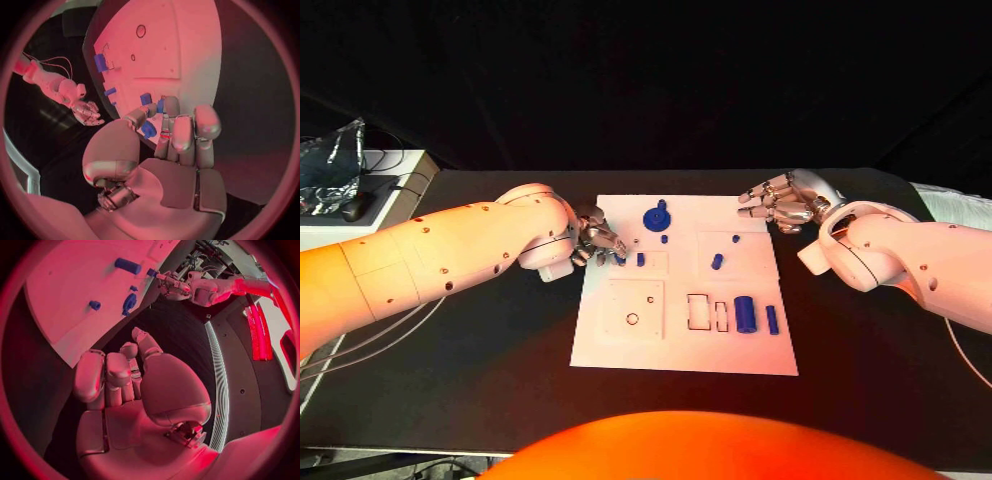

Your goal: Assemble the parts on the task board

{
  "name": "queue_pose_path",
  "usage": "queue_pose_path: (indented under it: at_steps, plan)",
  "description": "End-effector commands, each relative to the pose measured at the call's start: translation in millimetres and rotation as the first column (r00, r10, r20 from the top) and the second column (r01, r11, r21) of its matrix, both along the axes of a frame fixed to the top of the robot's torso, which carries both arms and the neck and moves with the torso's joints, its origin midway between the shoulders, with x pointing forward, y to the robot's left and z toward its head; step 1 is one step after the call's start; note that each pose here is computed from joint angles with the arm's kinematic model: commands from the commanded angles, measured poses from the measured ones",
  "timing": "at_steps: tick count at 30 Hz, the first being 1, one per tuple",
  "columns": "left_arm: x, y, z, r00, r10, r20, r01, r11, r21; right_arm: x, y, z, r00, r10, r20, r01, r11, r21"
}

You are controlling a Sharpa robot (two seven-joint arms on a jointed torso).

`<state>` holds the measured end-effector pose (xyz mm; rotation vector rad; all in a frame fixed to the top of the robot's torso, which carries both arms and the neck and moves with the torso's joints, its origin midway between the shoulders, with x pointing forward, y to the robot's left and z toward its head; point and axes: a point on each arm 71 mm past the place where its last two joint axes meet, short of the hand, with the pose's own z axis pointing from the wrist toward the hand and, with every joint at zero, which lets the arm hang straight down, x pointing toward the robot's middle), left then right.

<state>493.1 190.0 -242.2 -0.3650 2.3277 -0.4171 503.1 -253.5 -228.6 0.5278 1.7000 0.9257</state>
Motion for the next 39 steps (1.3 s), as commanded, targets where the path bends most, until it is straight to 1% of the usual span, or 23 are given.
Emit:
queue_pose_path:
  at_steps: [1, 18, 39]
  plan:
    - [-1.0, -2.3, -0.9, 0.999, -0.033, -0.009, 0.033, 0.999, 0.025, -0.6, 1.8, 0.1, 1.000, 0.020, 0.000, -0.020, 1.000, 0.002]
    - [-0.6, -3.8, -2.3, 0.998, -0.055, -0.015, 0.055, 0.997, 0.051, -0.8, 2.3, 0.1, 1.000, 0.022, -0.001, -0.022, 1.000, 0.003]
    - [-2.5, -7.4, -4.8, 0.996, -0.086, -0.033, 0.088, 0.993, 0.074, -0.8, 2.3, 0.0, 1.000, 0.022, -0.001, -0.022, 1.000, 0.004]
